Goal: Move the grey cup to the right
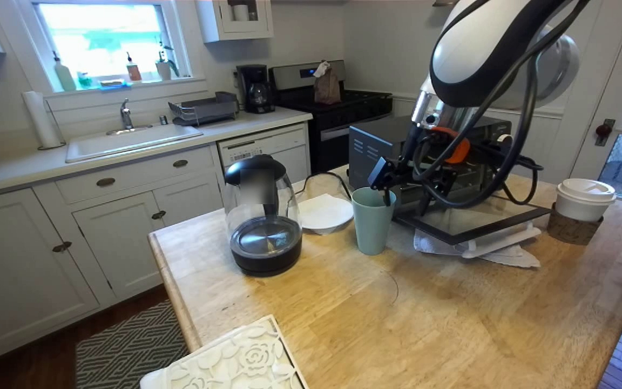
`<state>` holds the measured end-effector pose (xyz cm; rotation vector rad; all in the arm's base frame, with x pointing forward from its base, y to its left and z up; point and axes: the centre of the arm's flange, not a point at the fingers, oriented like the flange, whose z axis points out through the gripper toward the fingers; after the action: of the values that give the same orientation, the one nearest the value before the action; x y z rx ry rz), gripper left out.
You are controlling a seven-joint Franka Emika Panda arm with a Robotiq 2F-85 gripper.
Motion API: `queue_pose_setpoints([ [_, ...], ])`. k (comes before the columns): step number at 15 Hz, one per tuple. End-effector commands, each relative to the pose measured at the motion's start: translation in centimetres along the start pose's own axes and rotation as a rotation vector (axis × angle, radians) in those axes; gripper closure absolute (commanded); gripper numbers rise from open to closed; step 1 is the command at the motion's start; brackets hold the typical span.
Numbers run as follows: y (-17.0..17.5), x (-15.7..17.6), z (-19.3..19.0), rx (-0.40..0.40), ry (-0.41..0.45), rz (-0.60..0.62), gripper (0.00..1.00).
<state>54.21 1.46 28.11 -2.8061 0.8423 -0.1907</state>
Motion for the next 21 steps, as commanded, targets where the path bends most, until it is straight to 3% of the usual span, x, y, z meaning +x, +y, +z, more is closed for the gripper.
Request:
queue_pose_setpoints([
  [1, -1.2, 1.4, 0.2, -0.015, 0.027, 0.030, 0.46],
  [4, -1.2, 1.5, -1.0, -0.009, 0.023, 0.044, 0.69],
  [5, -1.1, 1.1, -1.8, -0.011, 0.024, 0.041, 0.25],
  [7, -0.9, 0.6, -3.2, -0.011, 0.013, 0.026, 0.28],
  [11, -1.2, 1.5, -4.0, 0.018, 0.063, 0.053, 0.03],
  [12, -1.2, 2.0, -3.9, 0.023, 0.070, 0.071, 0.00],
  [18, -1.1, 4.4, -0.8, -0.053, 0.065, 0.171, 0.00],
  [19, -1.2, 4.6, -0.2, -0.061, 0.063, 0.177, 0.25],
  [21, -1.7, 4.9, 0.9, -0.053, 0.067, 0.162, 0.32],
])
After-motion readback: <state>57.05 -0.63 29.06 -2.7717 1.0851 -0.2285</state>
